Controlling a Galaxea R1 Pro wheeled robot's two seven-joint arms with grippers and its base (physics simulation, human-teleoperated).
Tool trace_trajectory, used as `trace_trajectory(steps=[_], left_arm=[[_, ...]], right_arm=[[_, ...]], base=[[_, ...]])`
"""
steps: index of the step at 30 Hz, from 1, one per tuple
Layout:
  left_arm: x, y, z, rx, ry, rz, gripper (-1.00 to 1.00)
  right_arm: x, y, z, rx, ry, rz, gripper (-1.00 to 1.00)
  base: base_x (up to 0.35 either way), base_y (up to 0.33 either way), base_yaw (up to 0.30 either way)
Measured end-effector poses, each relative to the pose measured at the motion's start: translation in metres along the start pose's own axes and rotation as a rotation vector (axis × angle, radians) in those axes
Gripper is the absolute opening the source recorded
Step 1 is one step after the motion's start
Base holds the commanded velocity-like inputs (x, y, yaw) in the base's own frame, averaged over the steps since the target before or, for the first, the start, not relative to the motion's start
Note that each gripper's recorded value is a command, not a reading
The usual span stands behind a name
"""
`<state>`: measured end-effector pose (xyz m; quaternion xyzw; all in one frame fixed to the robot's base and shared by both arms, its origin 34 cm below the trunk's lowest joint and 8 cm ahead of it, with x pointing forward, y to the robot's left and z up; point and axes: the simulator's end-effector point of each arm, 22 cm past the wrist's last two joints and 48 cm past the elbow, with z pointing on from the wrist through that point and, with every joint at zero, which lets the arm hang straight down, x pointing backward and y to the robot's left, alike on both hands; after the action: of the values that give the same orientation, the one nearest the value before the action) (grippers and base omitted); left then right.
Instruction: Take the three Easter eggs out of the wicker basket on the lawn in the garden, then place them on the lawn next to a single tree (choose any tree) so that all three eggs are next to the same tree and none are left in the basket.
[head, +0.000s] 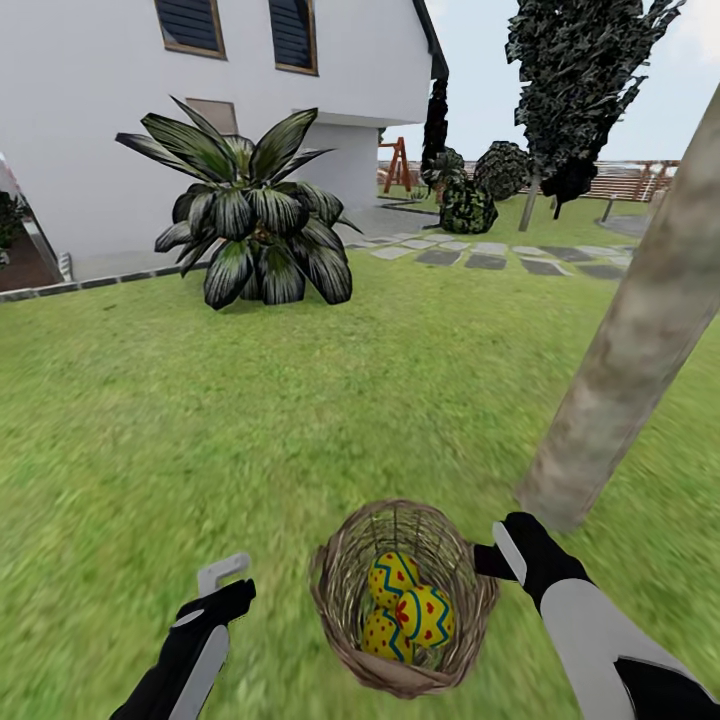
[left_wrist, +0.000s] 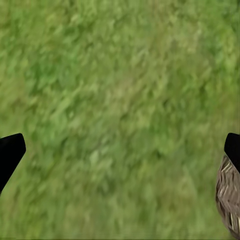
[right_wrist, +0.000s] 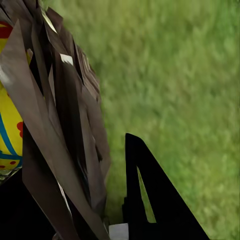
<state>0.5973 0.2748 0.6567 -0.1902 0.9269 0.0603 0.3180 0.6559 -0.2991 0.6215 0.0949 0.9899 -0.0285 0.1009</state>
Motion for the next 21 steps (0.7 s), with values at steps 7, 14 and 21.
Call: trace_trajectory(steps=[7, 14, 21], left_arm=[[0.0004, 0.0, 0.0002, 0.0, 0.002, 0.0, 1.0], [-0.0009, -0.0015, -0.0005, 0.003, 0.001, -0.005, 1.0], [0.0023, -0.0023, 0.004, 0.007, 0.001, -0.012, 1.0]], right_arm=[[-0.0004, 0.0007, 0.0001, -0.003, -0.001, 0.003, -1.0], [-0.0005, 0.0003, 0.0002, -0.004, 0.0, 0.007, -1.0], [0.001, 0.0002, 0.0066, -0.003, 0.0, 0.007, -1.0]], base=[[0.254, 0.055, 0.0], [0.021, 0.003, 0.0], [0.0, 0.0, 0.0]])
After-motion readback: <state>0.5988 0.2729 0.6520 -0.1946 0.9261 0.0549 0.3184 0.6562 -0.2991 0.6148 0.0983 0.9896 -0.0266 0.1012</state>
